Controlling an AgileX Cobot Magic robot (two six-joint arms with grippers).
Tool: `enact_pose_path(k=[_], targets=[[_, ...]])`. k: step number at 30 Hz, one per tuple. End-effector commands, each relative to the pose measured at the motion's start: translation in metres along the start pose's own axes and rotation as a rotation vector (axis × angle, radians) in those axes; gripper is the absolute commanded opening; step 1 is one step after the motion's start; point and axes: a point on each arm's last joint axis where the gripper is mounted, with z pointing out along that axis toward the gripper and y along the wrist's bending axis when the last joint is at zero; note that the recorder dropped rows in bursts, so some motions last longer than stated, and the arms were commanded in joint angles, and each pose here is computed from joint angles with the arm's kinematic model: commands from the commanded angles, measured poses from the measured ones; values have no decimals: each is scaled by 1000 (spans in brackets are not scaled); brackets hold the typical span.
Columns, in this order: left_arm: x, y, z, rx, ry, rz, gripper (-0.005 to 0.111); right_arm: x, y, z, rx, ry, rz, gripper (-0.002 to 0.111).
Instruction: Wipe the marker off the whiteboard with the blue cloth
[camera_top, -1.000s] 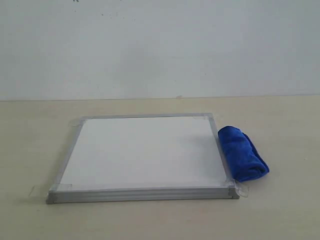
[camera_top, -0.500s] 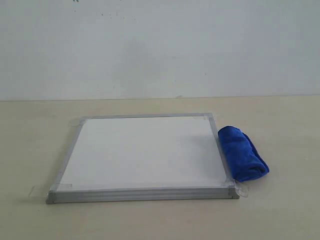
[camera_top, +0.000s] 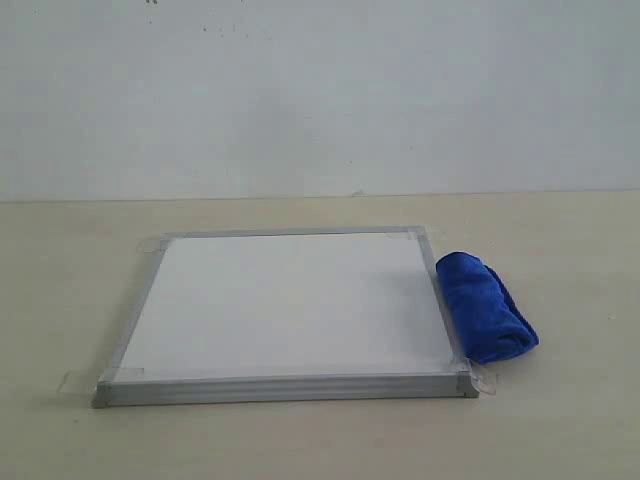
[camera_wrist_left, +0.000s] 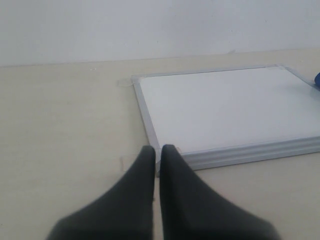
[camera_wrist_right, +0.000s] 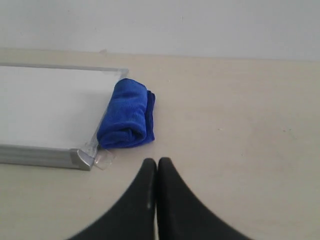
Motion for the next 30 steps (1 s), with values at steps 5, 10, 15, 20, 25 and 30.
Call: enact_pose_path(k=[5, 10, 15, 20, 25, 30], targets=[[1, -1, 0, 10, -4, -5, 4, 3, -3, -4, 43, 5, -36, -1], [1, -1, 0, 10, -2, -5, 4, 4, -7, -10, 113, -26, -16, -1], [0, -1, 0, 10, -6, -5, 4, 4, -7, -10, 113, -25, -25, -1], [0, -1, 0, 10, -6, -5, 4, 4, -7, -10, 113, -24, -42, -1], [0, -1, 0, 10, -6, -5, 4, 4, -6, -9, 107, -25, -54, -1], [0, -1, 0, 10, -6, -5, 4, 4, -4, -9, 84, -27, -67, -1]])
